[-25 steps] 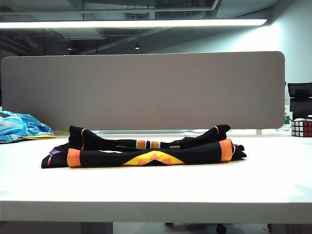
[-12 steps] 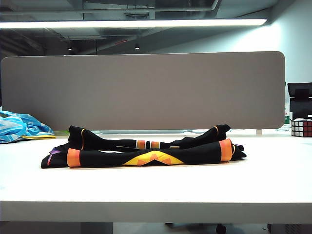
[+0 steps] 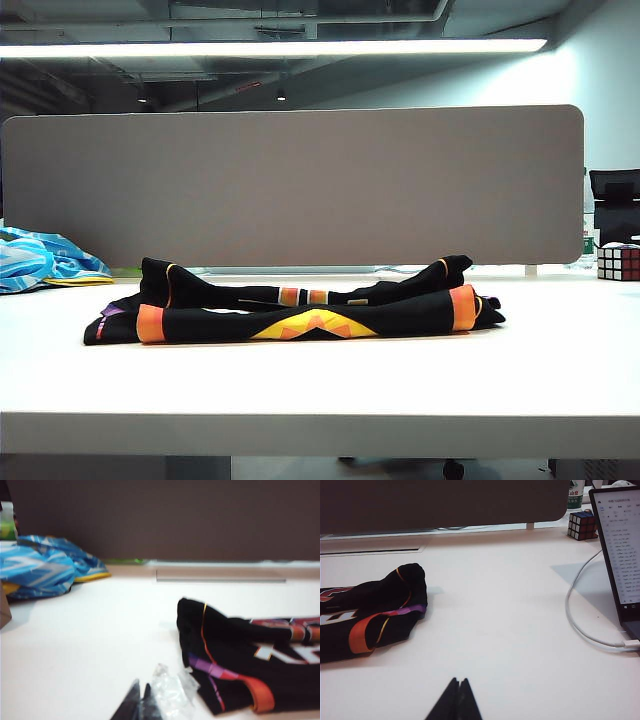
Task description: Fold the bottom side of the basketball jersey horizontally towards the center, about one-third of the way, and then fold the bottom of the basketball jersey up towards the top, creating a neat rectangle.
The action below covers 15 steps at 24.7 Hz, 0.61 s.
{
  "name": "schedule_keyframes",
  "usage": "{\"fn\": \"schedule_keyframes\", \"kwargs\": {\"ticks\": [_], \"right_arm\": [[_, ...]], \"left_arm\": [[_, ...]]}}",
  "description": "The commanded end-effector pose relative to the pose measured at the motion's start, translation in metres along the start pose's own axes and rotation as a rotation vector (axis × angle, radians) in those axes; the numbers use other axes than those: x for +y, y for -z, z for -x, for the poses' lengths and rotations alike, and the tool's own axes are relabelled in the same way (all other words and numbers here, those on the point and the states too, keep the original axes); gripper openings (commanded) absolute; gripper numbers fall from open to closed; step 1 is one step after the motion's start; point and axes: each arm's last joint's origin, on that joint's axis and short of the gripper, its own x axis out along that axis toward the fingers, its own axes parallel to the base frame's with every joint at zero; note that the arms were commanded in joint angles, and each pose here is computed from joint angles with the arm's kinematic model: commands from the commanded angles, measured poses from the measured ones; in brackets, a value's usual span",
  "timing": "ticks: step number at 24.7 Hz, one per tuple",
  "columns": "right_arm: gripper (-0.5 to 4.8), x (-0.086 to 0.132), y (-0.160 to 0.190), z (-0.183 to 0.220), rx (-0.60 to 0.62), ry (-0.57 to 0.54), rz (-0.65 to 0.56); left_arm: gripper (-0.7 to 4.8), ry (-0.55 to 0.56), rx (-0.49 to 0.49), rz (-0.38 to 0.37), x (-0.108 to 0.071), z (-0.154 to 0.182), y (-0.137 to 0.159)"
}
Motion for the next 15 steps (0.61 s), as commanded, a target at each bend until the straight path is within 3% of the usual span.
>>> {"fn": "schedule_keyframes", "kwargs": {"ticks": [1,15], "right_arm": [[-0.05,0.0000,0.0001,-0.0004,-0.015,0.000,0.004],[-0.05,0.0000,-0.0001,-0.0004,-0.016,0.000,0.004]], "left_arm": [[-0.06,0.006,-0.020,0.005,-0.0001,0.0003,-0.0034],[-0.06,0.006,-0.010,0.002,-0.0001,0.0003,-0.0024]]}}
